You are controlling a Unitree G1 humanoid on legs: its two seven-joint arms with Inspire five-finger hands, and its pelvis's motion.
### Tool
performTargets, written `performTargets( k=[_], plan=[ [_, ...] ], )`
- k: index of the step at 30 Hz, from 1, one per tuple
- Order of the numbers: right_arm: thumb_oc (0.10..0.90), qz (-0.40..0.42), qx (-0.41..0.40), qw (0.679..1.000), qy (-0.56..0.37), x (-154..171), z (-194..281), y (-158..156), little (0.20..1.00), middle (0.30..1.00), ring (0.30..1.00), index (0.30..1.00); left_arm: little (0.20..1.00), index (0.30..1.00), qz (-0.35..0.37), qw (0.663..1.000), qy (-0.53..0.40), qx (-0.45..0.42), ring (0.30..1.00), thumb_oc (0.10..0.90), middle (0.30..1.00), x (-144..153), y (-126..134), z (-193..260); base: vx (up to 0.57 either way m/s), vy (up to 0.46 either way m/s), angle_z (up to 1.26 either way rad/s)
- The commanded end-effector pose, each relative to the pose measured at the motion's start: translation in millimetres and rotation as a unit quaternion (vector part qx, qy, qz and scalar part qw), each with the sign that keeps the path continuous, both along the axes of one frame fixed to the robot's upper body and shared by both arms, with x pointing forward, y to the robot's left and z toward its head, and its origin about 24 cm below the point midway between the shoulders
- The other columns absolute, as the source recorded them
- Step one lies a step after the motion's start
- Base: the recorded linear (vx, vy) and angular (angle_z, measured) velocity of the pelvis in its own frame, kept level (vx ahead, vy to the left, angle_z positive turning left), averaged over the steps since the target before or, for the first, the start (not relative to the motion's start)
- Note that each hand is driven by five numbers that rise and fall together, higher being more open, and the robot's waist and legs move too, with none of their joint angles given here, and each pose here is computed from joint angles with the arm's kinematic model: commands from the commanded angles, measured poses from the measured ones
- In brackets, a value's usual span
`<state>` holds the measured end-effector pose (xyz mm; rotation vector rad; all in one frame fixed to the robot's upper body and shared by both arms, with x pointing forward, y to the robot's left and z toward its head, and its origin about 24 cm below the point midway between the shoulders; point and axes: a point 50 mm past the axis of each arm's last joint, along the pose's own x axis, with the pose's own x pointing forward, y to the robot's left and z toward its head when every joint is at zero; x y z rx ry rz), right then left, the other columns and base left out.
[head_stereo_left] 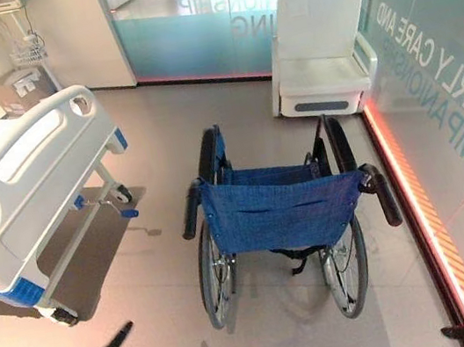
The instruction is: Push the wheelchair next to the bed
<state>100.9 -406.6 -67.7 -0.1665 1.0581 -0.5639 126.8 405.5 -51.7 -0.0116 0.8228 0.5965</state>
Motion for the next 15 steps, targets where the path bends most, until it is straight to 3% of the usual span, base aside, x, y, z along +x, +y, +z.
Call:
performTargets(
  k=[1,6,9,13,15],
  plan=[
    [0.800,0.000,-0.125,0.986,-0.108,65.7,72.8,-36.6,0.900,0.900,0.900,0.900,0.900,0.900,0.002,0.986,-0.149,0.075,0.900,0.800,0.900,62.4,24.6,69.3,0.00,0.000,0.00],
    [0.800,0.013,-0.197,0.955,-0.221,106.5,137.6,-39.1,0.900,0.900,0.900,0.900,0.900,0.900,-0.019,0.957,-0.256,0.132,0.900,0.800,0.900,92.8,29.0,133.6,0.00,0.000,0.00],
    [0.800,0.041,-0.261,0.912,-0.315,130.8,193.4,-25.6,0.900,0.900,0.900,0.900,0.900,0.900,-0.059,0.912,-0.352,0.203,0.900,0.800,0.900,116.4,13.3,193.2,0.00,0.000,0.00],
    [0.800,0.075,-0.323,0.861,-0.386,146.7,237.9,-6.7,0.900,0.900,0.900,0.900,0.900,0.900,-0.097,0.862,-0.425,0.257,0.900,0.800,0.900,131.2,-9.5,240.8,0.00,0.000,0.00],
    [0.800,0.101,-0.344,0.818,-0.449,155.4,267.2,14.4,0.900,0.900,0.900,0.900,0.900,0.900,-0.133,0.815,-0.462,0.324,0.900,0.800,0.900,136.0,-29.5,272.8,0.00,0.000,0.00]
  ],
)
